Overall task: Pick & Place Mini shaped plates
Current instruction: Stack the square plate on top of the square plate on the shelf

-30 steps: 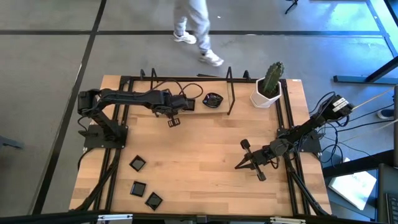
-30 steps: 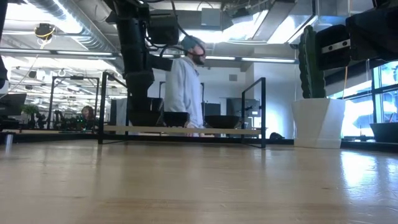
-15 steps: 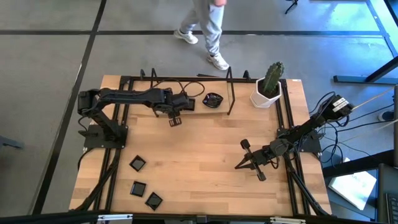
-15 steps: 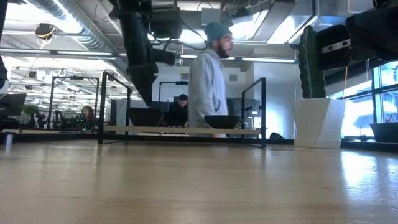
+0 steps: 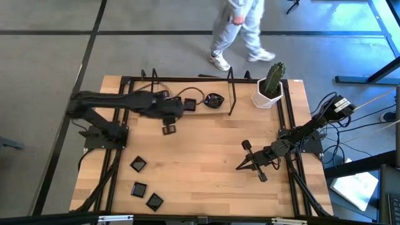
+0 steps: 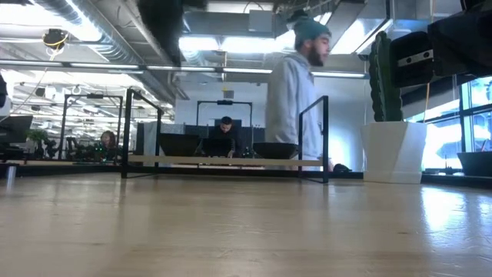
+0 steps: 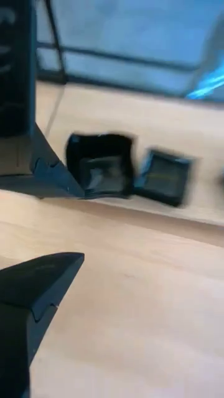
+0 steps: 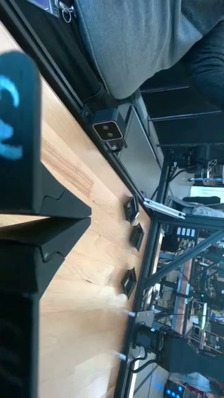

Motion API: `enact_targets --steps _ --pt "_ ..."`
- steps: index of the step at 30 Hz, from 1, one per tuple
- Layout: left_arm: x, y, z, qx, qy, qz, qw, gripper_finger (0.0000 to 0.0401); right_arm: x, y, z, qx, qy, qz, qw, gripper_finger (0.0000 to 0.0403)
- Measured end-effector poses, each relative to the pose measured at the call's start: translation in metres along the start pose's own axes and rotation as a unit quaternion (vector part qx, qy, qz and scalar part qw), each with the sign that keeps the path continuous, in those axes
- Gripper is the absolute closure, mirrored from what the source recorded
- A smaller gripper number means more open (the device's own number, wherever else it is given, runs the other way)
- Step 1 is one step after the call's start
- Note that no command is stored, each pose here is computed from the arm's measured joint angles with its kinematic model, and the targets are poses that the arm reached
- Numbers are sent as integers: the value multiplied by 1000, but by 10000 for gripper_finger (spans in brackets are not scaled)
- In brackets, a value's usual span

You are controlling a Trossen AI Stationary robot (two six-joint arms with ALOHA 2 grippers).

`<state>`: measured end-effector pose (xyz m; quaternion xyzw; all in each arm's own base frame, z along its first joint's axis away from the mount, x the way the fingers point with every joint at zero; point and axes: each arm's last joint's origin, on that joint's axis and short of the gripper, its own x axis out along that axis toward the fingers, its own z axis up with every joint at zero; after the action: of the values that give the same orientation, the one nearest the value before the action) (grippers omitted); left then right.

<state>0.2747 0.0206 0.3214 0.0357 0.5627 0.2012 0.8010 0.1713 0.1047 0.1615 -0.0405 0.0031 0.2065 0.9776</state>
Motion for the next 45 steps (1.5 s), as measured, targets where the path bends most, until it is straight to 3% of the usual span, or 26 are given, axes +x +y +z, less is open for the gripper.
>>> enact_targets --steps 4,7,10,14,23,30,39,45 --pt "-65 -12 -24 -7 -115 -22 993 287 0 0 0 1 0 0 1000 393" --pt "-105 -15 -58 -66 -182 -68 979 319 0 0 0 5 2 0 1000 393" --pt "-122 -17 -94 -116 -204 -105 966 353 0 0 -1 5 3 0 1000 393" --pt "-113 -27 -136 -124 -206 -129 962 393 0 0 -1 7 3 0 1000 393" --pt "-53 -66 -187 -113 -148 -125 975 399 0 0 0 8 2 -1 1000 393" --pt "-35 -76 -202 -123 -158 -113 973 399 0 0 0 11 -1 -1 1000 393" --pt "-38 -79 -208 -135 -165 -125 969 399 0 0 0 18 0 -1 1000 393" --pt "-37 -81 -209 -174 -158 -132 963 396 0 0 0 7 1 -1 1000 393"
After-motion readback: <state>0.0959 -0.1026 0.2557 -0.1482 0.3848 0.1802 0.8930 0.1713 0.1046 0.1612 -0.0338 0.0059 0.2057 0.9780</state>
